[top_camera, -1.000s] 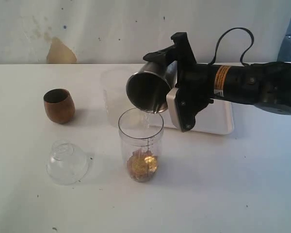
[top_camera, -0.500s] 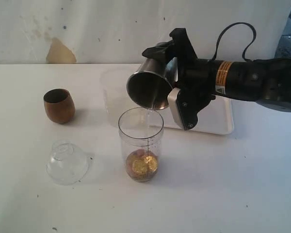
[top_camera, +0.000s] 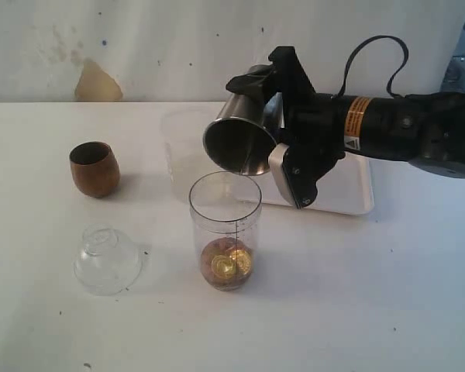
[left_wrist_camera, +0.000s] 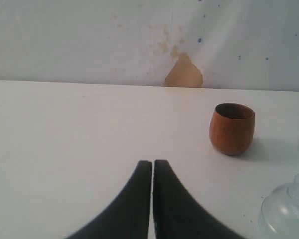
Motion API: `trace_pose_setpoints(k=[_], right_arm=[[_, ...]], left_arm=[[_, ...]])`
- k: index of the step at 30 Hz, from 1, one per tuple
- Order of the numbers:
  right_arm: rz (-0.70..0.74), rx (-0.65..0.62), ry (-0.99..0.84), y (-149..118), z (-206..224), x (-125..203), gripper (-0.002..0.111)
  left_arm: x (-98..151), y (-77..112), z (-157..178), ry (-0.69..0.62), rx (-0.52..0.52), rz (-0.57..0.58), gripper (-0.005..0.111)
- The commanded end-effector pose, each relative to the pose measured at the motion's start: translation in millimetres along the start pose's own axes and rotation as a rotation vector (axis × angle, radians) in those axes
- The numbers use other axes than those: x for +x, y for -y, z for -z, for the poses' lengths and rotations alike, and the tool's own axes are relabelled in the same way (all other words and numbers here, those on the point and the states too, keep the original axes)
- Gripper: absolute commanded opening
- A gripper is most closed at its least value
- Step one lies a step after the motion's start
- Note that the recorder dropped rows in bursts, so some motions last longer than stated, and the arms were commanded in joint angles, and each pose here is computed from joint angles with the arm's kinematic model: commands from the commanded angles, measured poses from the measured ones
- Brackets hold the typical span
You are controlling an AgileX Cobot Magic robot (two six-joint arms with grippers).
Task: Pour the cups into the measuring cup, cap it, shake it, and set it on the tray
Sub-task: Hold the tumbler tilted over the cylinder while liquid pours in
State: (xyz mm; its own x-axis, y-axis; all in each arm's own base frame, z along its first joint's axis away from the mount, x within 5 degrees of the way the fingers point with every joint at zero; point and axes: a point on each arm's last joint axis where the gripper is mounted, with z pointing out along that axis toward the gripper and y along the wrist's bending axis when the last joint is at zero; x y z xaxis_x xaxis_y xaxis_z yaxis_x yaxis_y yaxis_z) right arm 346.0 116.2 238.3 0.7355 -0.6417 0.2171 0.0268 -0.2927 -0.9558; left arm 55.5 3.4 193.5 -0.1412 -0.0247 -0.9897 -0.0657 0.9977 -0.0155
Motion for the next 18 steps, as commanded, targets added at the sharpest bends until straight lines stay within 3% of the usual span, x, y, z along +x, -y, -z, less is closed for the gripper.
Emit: trace_pose_setpoints(k=[1,18], right_arm=[[0.011,0.029,-0.003,7.0,1.7,0.1,0.000],[0.011,0.035,0.000,7.5,1.7,-0.2,0.000]], left_arm=[[1.4,0.0,-0.1,-0.002,0.001,0.003,0.002],[1.4,0.0,-0.1,-0.002,0.001,0.003,0.002]])
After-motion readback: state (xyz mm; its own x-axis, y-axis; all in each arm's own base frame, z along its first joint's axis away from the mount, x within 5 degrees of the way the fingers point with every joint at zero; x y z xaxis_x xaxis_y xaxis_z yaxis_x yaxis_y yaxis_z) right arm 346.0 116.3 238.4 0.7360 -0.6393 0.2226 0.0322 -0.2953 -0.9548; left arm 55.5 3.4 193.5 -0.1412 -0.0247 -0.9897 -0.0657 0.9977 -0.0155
